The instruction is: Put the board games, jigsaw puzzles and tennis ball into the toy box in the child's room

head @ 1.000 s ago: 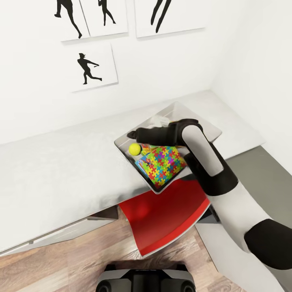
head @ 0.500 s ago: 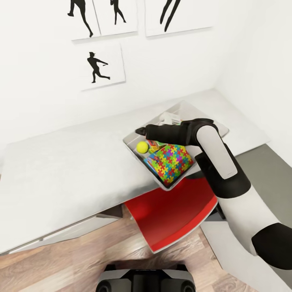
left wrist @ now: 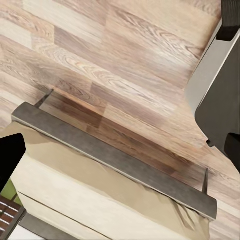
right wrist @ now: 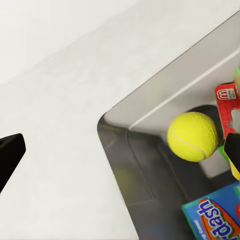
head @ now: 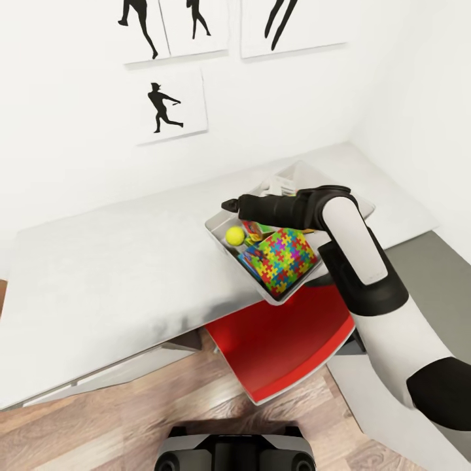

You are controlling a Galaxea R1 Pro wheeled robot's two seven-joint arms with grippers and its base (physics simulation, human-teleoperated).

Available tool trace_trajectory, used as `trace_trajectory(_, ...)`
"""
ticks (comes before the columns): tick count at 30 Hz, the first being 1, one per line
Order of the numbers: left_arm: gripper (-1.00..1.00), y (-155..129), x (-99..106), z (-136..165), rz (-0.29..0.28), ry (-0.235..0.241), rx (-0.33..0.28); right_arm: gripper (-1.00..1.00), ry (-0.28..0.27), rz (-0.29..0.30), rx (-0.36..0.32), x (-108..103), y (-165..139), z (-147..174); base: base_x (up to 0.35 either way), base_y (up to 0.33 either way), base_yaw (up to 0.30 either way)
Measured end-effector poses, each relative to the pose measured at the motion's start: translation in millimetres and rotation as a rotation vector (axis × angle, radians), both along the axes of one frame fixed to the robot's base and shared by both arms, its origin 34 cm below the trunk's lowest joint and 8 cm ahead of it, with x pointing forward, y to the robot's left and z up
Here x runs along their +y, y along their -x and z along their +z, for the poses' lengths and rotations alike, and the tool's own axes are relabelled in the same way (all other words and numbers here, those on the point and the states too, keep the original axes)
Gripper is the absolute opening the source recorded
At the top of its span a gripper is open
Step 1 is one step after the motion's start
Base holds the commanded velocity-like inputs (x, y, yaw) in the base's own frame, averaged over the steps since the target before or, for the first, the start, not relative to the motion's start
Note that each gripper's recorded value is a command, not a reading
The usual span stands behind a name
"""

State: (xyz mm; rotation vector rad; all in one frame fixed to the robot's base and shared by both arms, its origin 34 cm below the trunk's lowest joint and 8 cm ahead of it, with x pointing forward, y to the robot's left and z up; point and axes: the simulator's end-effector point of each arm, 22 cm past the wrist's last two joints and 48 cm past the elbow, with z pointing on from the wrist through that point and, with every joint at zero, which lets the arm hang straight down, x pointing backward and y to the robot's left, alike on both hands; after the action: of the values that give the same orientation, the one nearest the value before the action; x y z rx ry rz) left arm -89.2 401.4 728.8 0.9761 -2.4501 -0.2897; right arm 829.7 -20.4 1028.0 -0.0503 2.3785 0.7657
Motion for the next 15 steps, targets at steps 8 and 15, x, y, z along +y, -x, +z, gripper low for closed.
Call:
trace_trajectory(8,1.00,-0.2,0.1,-0.2,0.000,0.000,0.000,1.00,-0.002,-0.009,-0.016,-3.2,-6.1,7.5,-0.002,0.007,0.000)
trace_trajectory(15,1.00,-0.2,-0.2,-0.3,0.000,0.000,-0.001,1.00,-0.004,-0.039,-0.022,-17.1,-14.5,10.9,-0.001,0.002,0.000)
